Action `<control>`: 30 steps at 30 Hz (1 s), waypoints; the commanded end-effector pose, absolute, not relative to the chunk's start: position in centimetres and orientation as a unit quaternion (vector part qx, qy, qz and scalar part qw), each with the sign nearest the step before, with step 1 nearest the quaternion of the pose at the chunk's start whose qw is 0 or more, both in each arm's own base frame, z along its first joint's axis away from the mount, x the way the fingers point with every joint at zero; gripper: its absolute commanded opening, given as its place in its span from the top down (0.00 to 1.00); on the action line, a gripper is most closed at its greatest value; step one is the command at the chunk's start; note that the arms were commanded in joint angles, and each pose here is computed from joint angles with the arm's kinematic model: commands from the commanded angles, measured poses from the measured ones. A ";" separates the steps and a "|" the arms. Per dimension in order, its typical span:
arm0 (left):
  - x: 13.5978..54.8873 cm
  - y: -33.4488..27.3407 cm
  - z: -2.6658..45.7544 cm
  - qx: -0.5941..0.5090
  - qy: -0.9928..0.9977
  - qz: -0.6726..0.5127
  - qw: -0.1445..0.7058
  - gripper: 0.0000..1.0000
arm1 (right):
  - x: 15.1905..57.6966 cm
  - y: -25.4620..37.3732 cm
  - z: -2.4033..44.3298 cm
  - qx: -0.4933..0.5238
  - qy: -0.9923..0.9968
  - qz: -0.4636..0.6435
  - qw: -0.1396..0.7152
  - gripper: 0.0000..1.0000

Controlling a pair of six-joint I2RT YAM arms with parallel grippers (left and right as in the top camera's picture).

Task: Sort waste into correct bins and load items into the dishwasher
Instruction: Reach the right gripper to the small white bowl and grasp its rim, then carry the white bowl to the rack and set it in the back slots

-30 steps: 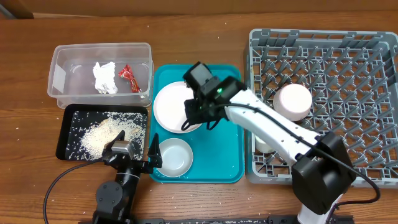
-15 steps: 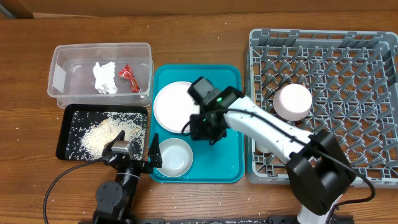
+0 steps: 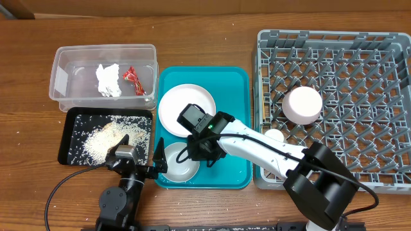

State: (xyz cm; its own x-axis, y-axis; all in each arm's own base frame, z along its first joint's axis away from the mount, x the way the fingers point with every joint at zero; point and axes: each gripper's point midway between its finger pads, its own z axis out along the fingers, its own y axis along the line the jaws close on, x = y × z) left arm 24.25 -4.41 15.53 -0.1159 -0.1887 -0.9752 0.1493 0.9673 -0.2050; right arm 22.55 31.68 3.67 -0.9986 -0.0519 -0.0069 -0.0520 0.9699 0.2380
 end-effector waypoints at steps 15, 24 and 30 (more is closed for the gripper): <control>24.3 -4.3 15.6 -0.016 0.733 -0.129 0.668 0.00 | 31.2 20.9 18.2 0.081 0.954 -0.020 0.288 0.96; 24.3 -4.3 15.6 -0.016 0.733 -0.129 0.668 0.00 | 34.4 2.1 29.3 0.252 0.790 -0.293 0.476 0.96; 24.3 -4.3 15.6 -0.016 0.733 -0.129 0.668 0.00 | 32.1 -8.5 28.7 0.334 0.750 -0.407 0.400 0.96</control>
